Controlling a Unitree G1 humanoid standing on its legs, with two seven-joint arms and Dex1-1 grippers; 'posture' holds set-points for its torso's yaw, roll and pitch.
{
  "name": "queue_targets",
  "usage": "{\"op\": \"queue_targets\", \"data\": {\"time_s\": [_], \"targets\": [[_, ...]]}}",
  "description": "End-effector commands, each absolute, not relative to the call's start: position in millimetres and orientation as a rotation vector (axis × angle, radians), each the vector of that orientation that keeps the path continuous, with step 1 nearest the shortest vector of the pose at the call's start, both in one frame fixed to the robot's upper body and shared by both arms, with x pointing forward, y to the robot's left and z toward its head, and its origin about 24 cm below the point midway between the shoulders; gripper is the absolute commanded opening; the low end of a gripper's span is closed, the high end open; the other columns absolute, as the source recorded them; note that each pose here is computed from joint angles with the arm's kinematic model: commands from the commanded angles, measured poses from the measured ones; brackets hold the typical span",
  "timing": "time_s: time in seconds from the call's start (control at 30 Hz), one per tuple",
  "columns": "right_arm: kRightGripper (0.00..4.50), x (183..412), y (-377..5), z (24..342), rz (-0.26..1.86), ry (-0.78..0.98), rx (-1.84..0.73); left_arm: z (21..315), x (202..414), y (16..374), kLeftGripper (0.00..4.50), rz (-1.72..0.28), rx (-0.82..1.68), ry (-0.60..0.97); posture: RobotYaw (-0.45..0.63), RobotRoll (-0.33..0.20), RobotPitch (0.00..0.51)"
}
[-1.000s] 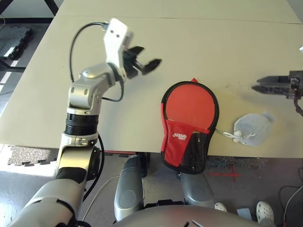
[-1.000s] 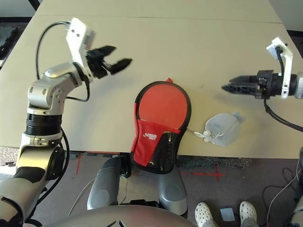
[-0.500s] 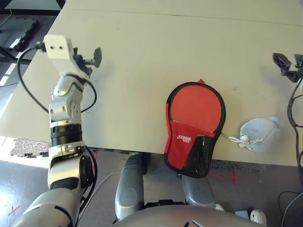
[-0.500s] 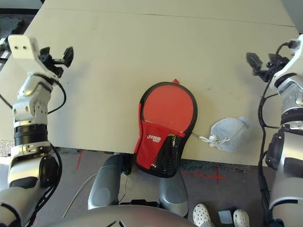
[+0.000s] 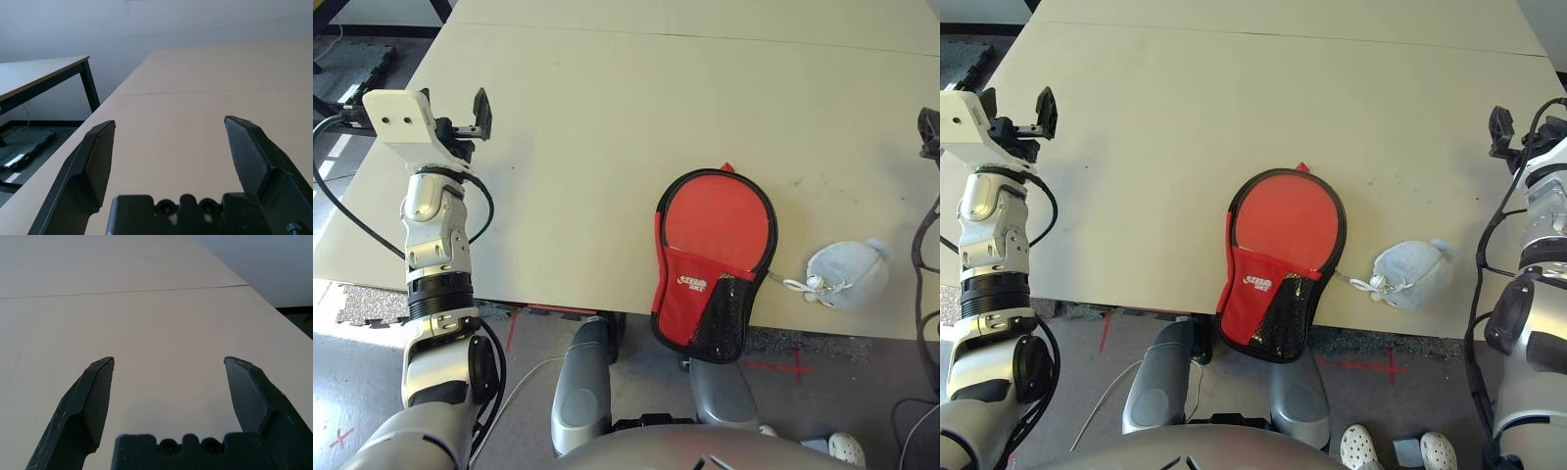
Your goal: Store the ping-pong paddle in its case and zip it.
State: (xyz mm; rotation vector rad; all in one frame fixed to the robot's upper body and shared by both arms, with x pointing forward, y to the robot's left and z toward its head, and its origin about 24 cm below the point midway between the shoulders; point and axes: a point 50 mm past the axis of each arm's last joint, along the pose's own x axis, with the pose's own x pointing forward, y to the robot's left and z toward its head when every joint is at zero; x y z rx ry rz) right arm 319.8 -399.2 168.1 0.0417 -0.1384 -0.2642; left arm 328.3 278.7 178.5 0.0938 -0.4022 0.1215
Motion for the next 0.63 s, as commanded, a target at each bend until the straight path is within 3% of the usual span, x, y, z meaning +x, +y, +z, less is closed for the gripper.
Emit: {"op": "queue_targets", "data": {"time_s": [0.03, 0.27, 0.63], "targets": [[4.47, 316.3, -400.7, 157.7, -0.288, -0.123, 0.056, 173.4, 325.5, 280.6, 4.50, 0.132, 0.116, -0.399, 0.04, 0.000, 0.214], [4.47, 322.1, -392.7, 152.0, -0.277, -0.117, 0.080, 170.3, 323.7, 279.5, 4.50, 0.133, 0.116, -0.394, 0.06, 0.000, 0.212], [4.47, 325.9, -386.2, 147.8, -0.247, -0.095, 0.076, 170.6, 325.7, 281.7, 4.50, 0.121, 0.124, -0.373, 0.04, 0.000, 0.250]]}}
